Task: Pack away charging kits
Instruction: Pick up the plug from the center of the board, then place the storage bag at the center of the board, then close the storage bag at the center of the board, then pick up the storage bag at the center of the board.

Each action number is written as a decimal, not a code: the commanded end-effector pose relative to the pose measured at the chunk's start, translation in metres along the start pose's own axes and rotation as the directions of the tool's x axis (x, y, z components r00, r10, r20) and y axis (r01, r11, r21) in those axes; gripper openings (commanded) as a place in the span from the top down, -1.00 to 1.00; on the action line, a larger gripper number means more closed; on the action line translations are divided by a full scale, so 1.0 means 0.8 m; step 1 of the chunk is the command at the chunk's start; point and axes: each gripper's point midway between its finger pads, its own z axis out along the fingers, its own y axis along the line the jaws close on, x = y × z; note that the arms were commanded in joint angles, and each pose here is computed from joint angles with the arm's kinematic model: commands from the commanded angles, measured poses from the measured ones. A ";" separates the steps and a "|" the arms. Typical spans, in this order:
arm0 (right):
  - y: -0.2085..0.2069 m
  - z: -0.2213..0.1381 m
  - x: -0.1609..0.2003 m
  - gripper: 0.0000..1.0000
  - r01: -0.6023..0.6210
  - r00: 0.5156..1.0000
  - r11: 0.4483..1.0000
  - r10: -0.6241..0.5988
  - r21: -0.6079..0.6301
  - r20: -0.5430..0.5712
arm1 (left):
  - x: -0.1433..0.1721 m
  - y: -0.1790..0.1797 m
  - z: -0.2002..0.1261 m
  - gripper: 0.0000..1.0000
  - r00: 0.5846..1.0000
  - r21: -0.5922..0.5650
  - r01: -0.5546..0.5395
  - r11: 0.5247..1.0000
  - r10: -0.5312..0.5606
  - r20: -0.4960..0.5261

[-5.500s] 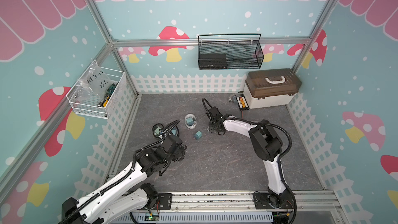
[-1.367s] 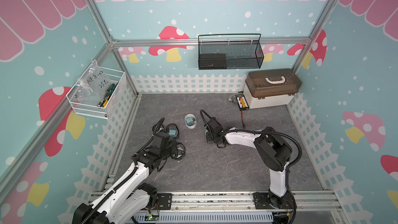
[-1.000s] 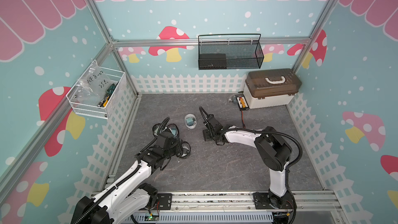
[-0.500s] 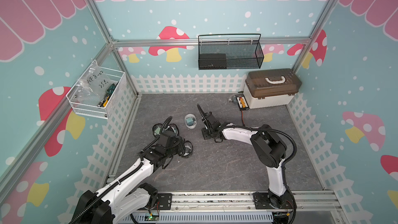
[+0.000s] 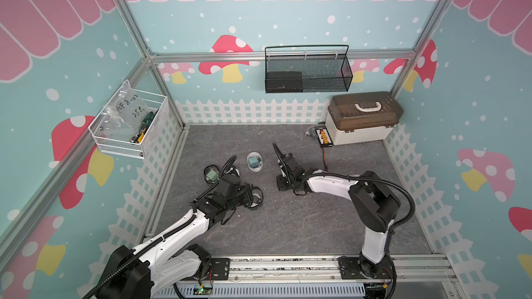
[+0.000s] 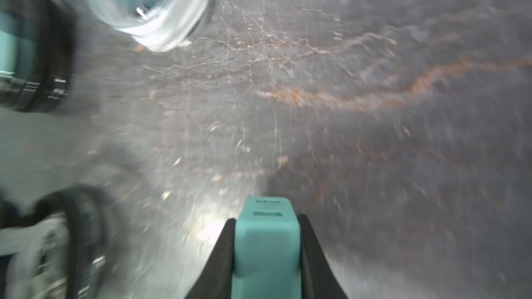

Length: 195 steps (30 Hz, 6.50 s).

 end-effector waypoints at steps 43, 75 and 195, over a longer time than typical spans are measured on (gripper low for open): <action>-0.018 -0.052 -0.023 -0.01 -0.284 0.914 0.922 0.343 -0.263 0.218 | 0.000 -0.159 0.069 1.00 0.993 0.323 0.068 0.944 -0.097 0.074; -0.090 -0.026 0.005 0.13 -0.217 0.970 0.975 0.211 0.037 0.124 | 0.006 -0.093 0.067 -0.56 0.988 0.087 0.065 0.994 -0.076 0.132; -0.051 0.019 0.046 1.00 -0.151 0.987 0.987 0.153 -0.047 0.044 | 0.085 -0.027 0.197 -0.25 0.932 0.035 0.165 0.986 -0.144 -0.332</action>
